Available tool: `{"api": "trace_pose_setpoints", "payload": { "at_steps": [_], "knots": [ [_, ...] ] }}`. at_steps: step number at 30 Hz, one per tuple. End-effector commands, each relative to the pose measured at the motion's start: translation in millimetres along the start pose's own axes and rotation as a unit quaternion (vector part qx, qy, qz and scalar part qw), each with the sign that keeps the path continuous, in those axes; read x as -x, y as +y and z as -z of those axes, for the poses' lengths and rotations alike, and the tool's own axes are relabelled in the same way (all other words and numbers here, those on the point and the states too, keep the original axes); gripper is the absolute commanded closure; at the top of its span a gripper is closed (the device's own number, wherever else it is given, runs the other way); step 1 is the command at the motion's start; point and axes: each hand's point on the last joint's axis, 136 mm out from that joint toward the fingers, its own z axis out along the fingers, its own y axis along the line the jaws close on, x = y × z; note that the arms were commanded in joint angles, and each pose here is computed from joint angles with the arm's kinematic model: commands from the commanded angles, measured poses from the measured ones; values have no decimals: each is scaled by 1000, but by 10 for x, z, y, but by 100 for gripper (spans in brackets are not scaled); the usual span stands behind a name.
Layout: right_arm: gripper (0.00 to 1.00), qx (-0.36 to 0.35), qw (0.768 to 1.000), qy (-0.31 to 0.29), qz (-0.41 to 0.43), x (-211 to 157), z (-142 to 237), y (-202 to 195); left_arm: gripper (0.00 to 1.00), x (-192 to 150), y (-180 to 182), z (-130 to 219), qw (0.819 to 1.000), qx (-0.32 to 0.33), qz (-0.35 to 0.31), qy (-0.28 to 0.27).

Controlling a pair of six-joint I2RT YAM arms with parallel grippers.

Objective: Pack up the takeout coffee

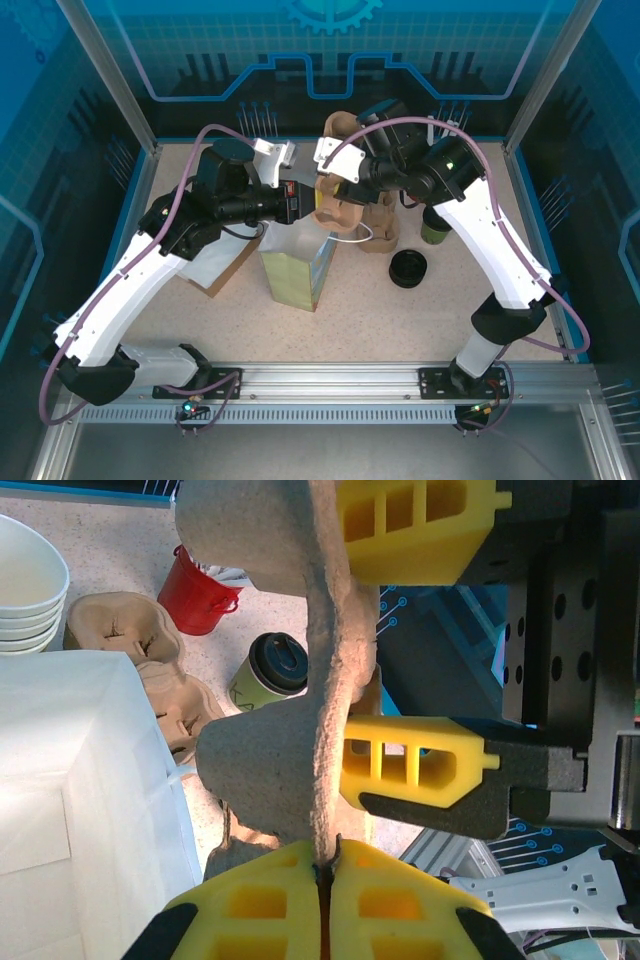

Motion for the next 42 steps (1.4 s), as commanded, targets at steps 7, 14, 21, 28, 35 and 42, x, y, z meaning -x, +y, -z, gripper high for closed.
{"api": "trace_pose_setpoints", "payload": {
  "at_steps": [7,14,21,28,35,42],
  "knots": [
    [54,7,1000,-25,-11,73,72,20,90,42,-45,64,1000,-3,-2,-18],
    [54,4,1000,-15,-18,-10,67,7,64,101,-53,215,999,12,-16,-36],
    [55,-2,999,-15,-33,-64,93,-39,45,173,22,513,996,54,-23,-70],
    [55,-8,998,-30,-61,-61,155,-86,39,117,630,943,979,159,93,-90],
    [56,-11,994,-52,-95,-66,231,-86,32,-98,941,1244,963,212,138,-93],
    [56,-13,988,-90,-123,-19,376,-65,27,-297,1062,1309,954,242,159,-71]
  ]
}}
